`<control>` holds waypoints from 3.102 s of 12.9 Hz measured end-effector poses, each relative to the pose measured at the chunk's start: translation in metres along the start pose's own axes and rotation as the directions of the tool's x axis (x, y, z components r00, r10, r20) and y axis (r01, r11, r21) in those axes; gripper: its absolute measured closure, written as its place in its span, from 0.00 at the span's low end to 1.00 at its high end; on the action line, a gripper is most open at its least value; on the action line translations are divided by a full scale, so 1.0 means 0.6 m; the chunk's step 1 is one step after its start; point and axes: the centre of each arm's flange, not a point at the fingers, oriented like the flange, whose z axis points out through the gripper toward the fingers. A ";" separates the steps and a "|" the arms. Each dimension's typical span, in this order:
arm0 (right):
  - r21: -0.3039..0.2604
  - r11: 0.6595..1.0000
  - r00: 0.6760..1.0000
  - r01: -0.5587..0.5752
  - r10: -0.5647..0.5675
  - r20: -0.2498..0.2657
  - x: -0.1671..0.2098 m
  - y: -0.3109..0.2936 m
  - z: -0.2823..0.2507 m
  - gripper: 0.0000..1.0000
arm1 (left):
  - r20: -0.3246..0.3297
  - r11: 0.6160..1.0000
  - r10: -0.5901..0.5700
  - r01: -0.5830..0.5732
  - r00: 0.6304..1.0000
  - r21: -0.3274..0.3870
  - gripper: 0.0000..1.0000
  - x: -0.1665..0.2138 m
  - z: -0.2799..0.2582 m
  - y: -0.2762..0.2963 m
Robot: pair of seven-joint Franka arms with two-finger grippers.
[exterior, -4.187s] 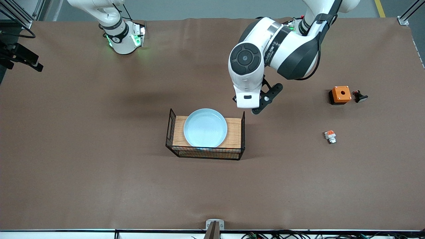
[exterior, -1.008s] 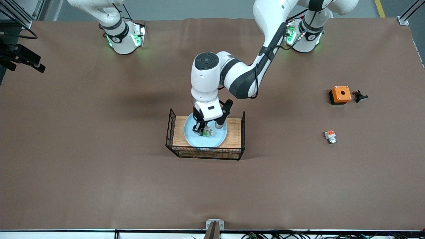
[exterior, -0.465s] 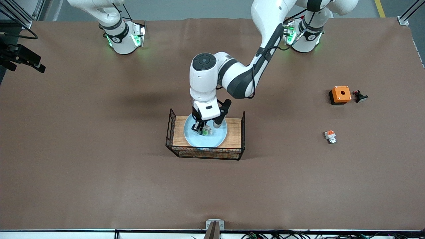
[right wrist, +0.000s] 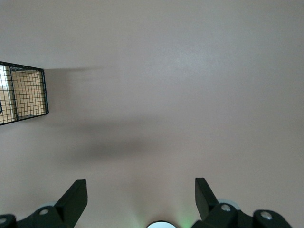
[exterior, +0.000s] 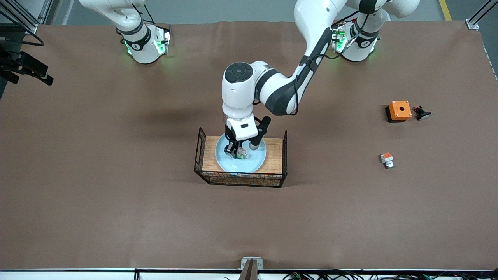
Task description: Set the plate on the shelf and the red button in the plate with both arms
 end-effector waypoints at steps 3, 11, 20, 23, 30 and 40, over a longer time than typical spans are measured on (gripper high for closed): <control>0.000 1.000 1.000 0.000 0.000 0.000 0.000 0.000 0.000 0.00 | 0.003 1.000 0.003 -0.003 1.000 -0.009 0.27 0.001 -0.007 0.005; 0.000 1.000 1.000 0.001 -0.001 -0.001 0.000 0.000 0.000 0.00 | -0.022 0.993 0.080 -0.078 0.997 0.083 0.00 0.071 -0.197 0.029; -0.024 1.000 1.000 -0.002 0.001 -0.024 0.005 0.006 -0.003 0.00 | 0.075 0.924 0.273 -0.284 0.959 0.257 0.00 0.352 -0.428 0.021; -0.027 1.000 1.000 -0.002 0.001 -0.028 0.005 0.006 -0.003 0.00 | 0.137 0.870 0.369 -0.393 0.919 0.299 0.00 0.465 -0.479 -0.001; -0.027 1.000 1.000 -0.002 0.001 -0.027 0.005 0.007 -0.003 0.00 | 0.342 0.722 0.545 -0.636 0.766 0.273 0.00 0.780 -0.501 -0.073; -0.027 1.000 0.999 0.002 -0.003 -0.036 0.007 0.003 -0.004 0.00 | 0.424 0.620 0.667 -0.772 0.612 0.139 0.00 0.855 -0.605 -0.163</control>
